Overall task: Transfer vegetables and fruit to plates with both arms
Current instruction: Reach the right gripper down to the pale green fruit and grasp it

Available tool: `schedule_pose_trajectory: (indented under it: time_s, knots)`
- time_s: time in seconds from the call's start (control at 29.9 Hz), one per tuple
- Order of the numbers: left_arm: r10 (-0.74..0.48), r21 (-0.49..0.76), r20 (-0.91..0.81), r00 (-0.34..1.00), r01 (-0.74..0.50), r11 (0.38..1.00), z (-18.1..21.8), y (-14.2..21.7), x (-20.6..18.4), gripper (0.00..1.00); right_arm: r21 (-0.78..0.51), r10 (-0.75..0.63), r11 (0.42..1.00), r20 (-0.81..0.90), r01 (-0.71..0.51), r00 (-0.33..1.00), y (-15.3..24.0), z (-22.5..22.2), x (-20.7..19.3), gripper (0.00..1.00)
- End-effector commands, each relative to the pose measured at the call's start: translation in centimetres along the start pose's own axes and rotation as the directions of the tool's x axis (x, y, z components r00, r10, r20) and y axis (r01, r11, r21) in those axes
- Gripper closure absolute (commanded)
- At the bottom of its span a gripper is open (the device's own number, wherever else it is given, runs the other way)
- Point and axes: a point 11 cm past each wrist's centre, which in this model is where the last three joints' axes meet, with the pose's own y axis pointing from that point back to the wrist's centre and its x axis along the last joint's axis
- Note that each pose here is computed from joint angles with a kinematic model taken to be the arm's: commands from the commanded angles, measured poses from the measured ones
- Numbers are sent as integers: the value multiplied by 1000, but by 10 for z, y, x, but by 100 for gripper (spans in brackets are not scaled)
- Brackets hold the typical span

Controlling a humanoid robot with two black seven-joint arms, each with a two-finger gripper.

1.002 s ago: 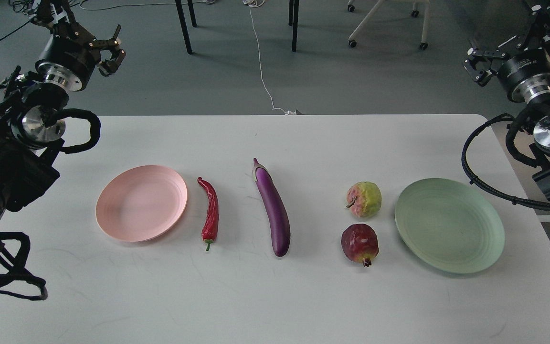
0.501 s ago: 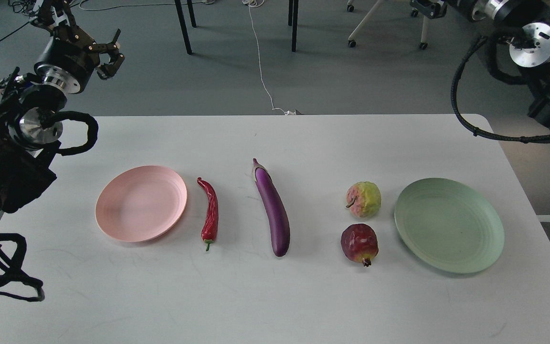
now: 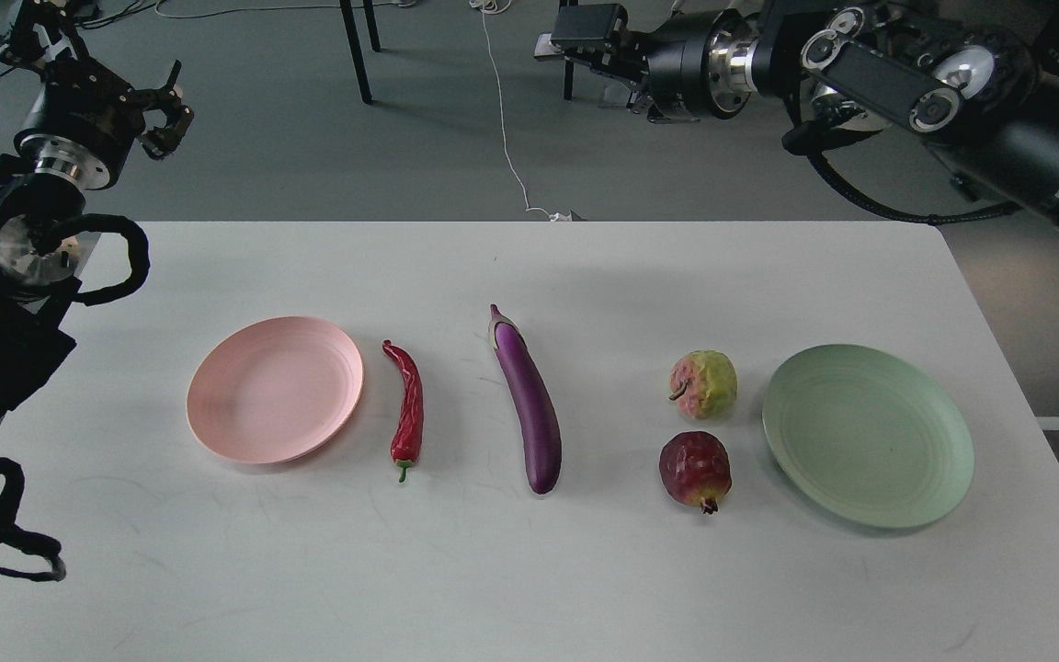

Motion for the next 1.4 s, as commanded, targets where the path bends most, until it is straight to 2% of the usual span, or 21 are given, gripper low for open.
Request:
schedule_pose_trajectory:
  time_s: [0.0, 0.1, 0.23, 0.6, 0.7, 1.1, 1.3, 1.37]
  knots:
    - [8, -1, -9, 1000, -8, 1000, -2, 2, 3, 2, -140, -182, 979, -245, 151, 952, -15, 10, -42, 1]
    - [7, -16, -16, 1000, -8, 1000, -1, 2, 3, 2, -258, -316, 940, -420, 222, 851, -18, 28, -65, 1]
    - [11, -26, -27, 1000, -12, 1000, 1, 2, 3, 2, -328, -408, 904, -475, 273, 780, -16, 51, -82, 1]
    - [35, -41, -3, 999, -35, 999, 16, 8, 17, 2, -389, -535, 837, -434, 385, 725, -21, 95, -138, 4]
    - [38, -40, -1, 999, -38, 998, 16, 9, 18, 2, -431, -570, 812, -440, 394, 694, -17, 112, -144, 6]
    - [48, -51, 13, 999, -47, 998, 25, 11, 24, 2, -473, -615, 771, -380, 426, 691, 12, 146, -152, 6]
    - [49, -55, 15, 999, -48, 997, 27, 12, 25, 2, -465, -616, 767, -346, 441, 707, 18, 157, -159, 13]
    - [48, -56, 15, 999, -47, 997, 27, 11, 24, 2, -461, -614, 770, -345, 441, 710, 18, 156, -159, 18]
